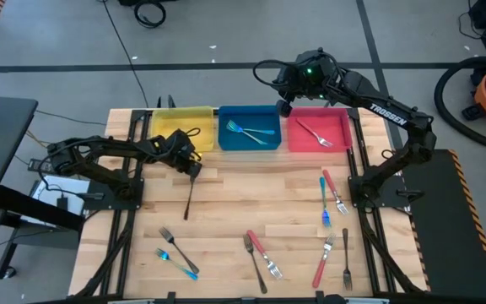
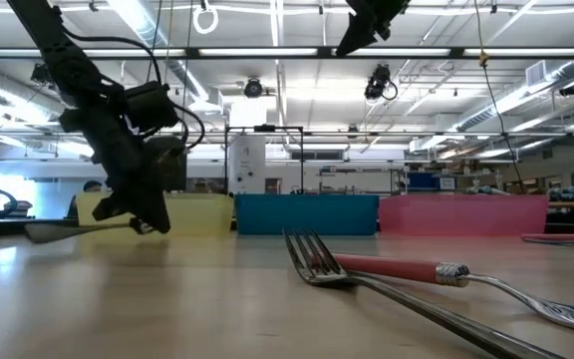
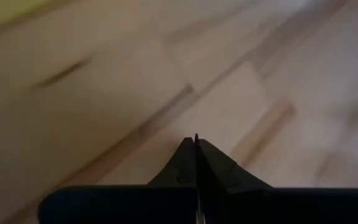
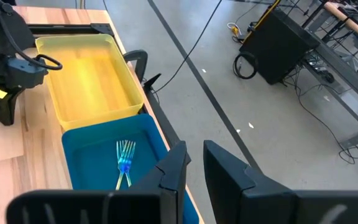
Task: Sort silverware by color (type)
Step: Put the top black fork into the yellow bin
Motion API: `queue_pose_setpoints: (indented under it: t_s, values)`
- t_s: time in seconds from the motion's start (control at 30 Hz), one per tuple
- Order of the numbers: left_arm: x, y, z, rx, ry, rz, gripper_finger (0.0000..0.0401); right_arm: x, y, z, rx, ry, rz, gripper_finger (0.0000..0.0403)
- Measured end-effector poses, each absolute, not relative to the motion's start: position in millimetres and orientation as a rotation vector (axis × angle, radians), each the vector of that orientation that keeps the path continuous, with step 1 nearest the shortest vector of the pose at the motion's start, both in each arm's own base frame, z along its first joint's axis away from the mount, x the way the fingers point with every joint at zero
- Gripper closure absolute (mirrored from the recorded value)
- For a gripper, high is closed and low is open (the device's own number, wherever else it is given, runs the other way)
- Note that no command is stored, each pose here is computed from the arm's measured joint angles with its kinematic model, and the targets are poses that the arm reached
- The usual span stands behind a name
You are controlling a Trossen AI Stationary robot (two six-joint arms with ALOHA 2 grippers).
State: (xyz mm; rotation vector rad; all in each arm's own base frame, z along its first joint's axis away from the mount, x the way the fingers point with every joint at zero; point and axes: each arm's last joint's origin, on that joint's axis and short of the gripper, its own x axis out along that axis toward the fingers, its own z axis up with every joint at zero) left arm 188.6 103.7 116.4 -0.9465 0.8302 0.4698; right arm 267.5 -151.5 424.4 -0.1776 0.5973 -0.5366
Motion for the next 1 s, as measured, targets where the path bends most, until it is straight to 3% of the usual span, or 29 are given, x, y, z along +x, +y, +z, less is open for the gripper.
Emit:
queue_pose_setpoints:
  t_s: [0.33, 0.57, 1.0]
  values:
    - [216.8, 125.3, 169.8, -0.867, 0.632, 0.392, 0.0400, 267.5, -151.5, 424.4, -0.178, 0.598, -0.537, 0.0339]
    - [208.0, 160.4, 228.9, -0.745, 0.422, 0.490, 0.0400, 267.1, -151.3, 423.7, -0.173, 0.605, -0.536, 0.0339]
    - [170.2, 201.6, 253.9, -0.545, 0.207, 1.141, 0.0397, 267.2, -151.3, 423.6, -0.165, 0.603, -0.538, 0.0339]
